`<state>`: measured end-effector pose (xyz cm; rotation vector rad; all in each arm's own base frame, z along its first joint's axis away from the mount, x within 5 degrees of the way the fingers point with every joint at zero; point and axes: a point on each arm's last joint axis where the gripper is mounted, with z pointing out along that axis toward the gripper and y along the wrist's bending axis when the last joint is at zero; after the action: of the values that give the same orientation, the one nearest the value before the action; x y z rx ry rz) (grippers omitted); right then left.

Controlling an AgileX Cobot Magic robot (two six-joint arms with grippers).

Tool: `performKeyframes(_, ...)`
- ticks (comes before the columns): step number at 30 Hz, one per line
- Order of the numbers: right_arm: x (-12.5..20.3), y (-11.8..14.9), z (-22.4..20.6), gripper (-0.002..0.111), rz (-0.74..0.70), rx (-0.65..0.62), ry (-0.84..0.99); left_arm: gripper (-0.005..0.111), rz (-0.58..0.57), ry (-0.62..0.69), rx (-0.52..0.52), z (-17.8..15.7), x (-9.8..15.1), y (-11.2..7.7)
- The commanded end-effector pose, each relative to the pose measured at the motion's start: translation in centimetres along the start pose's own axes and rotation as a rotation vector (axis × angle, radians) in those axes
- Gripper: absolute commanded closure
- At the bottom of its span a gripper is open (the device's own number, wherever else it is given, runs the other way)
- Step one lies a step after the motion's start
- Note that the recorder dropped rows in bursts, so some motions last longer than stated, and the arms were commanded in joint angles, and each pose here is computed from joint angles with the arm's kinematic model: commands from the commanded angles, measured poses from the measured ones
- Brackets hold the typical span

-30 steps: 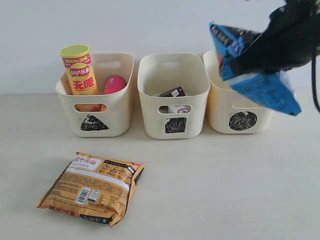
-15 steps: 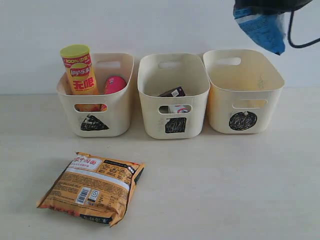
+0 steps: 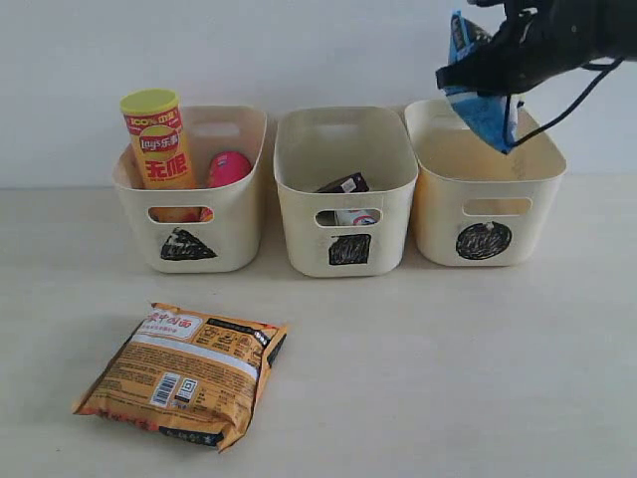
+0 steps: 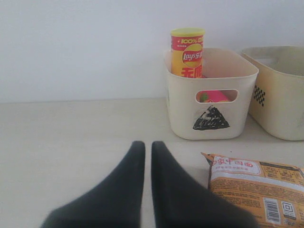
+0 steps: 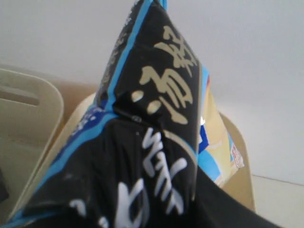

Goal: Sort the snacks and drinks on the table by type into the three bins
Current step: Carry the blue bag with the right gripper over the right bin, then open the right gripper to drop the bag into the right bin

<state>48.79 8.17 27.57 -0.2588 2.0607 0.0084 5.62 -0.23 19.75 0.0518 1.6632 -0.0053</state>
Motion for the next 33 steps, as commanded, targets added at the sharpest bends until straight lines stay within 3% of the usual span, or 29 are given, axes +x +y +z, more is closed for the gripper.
performKeyframes(1, 1.1, -0.5, 2.0, 0.105, 0.014, 0.008, -0.029, 0.102, -0.001, 0.003, -0.002, 0.0, 0.1, 0.0)
performKeyframes(4, 2.0, -0.4, 3.0, 0.104, 0.014, 0.006, -0.011, 0.102, -0.001, 0.003, -0.002, 0.0, 0.1, 0.0)
performKeyframes(6, 2.5, -0.3, 3.5, 0.094, 0.013, 0.004, 0.001, 0.102, -0.001, 0.003, -0.002, 0.0, 0.1, 0.0)
performKeyframes(12, 2.3, -0.3, 3.5, 0.03, 0.015, 0.003, -0.027, 0.102, -0.001, 0.007, -0.002, 0.0, 0.1, 0.0)
performKeyframes(14, 1.6, -0.4, 3.0, 0.026, 0.016, 0.004, -0.051, 0.102, -0.001, 0.007, -0.002, 0.0, 0.1, 0.0)
performKeyframes(17, 0.1, -0.6, 1.6, 0.031, 0.016, 0.007, -0.101, 0.102, -0.001, 0.009, -0.002, 0.0, 0.2, 0.0)
performKeyframes(20, -1.8, -0.8, -0.4, 0.044, 0.017, 0.013, -0.154, 0.102, -0.001, 0.009, -0.002, 0.0, 0.2, 0.0)
performKeyframes(23, -3.5, -1.1, -2.7, 0.063, 0.019, 0.02, -0.179, 0.102, -0.001, 0.009, -0.002, 0.0, 0.2, 0.0)
performKeyframes(28, -4.4, -1.5, -6.2, 0.106, 0.023, 0.035, -0.064, 0.102, -0.001, 0.009, -0.002, 0.0, 0.2, 0.0)
performKeyframes(33, -4.0, -1.1, -9.3, 0.108, -0.011, -0.019, 0.135, 0.102, -0.001, 0.009, -0.002, 0.0, 0.2, 0.0)
